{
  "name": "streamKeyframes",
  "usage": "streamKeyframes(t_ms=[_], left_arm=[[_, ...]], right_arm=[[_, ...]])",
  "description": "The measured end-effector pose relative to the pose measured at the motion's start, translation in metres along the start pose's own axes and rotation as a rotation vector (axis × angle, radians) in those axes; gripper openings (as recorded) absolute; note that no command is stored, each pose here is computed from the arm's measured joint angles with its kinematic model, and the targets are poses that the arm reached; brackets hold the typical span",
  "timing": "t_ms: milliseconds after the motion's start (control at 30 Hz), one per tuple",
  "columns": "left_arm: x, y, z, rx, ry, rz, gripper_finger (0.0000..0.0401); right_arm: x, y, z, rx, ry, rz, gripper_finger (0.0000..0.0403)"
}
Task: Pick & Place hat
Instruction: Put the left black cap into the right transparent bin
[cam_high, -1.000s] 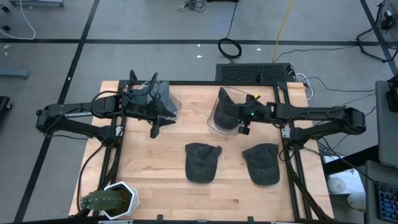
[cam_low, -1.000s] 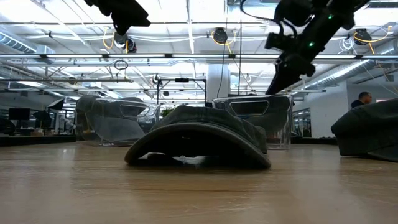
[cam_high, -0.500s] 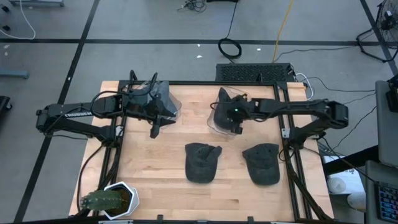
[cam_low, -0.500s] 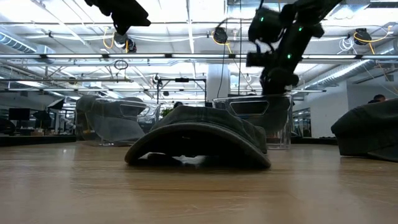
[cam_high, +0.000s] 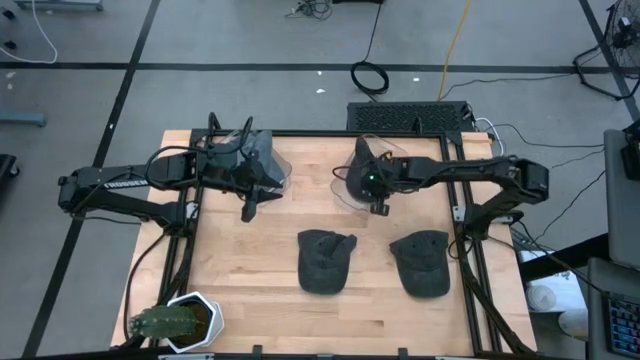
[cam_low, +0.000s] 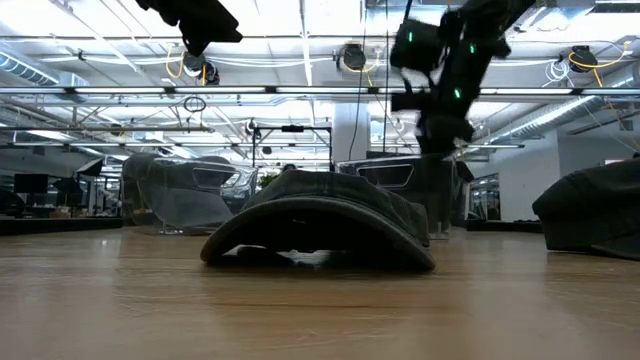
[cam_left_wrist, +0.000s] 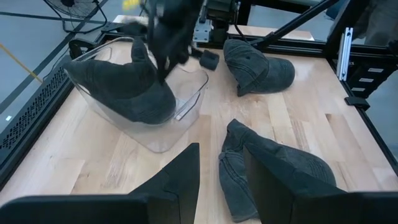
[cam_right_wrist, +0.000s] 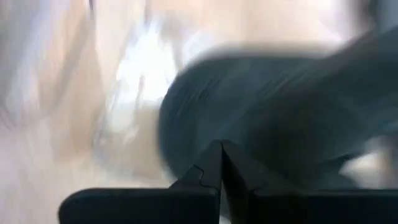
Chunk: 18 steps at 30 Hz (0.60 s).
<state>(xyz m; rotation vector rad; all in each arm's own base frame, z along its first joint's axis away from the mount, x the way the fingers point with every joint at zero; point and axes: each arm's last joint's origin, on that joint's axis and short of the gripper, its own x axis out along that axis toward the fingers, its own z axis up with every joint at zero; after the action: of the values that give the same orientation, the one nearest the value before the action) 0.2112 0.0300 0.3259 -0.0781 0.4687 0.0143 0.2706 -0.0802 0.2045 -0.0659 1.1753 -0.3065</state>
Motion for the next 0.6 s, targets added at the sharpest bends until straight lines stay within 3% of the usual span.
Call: streamKeyframes(t_ms=[133, 267, 600], left_arm=[[0.000, 0.000, 0.000, 0.000, 0.000, 0.000, 0.0131], [0.000, 0.000, 0.000, 0.001, 0.000, 0.000, 0.0131], [0.000, 0.000, 0.000, 0.000, 0.000, 0.000, 0.0131]], right_arm=[[-0.031, -0.006, 0.011, -0.022, -0.117, -0.127, 0.0000], [-0.041, -0.025, 0.019, 0.028, -0.182, -0.112, 0.0000], [0.021, -0.048, 0.007, 0.097, 0.016, -0.007, 0.0000]])
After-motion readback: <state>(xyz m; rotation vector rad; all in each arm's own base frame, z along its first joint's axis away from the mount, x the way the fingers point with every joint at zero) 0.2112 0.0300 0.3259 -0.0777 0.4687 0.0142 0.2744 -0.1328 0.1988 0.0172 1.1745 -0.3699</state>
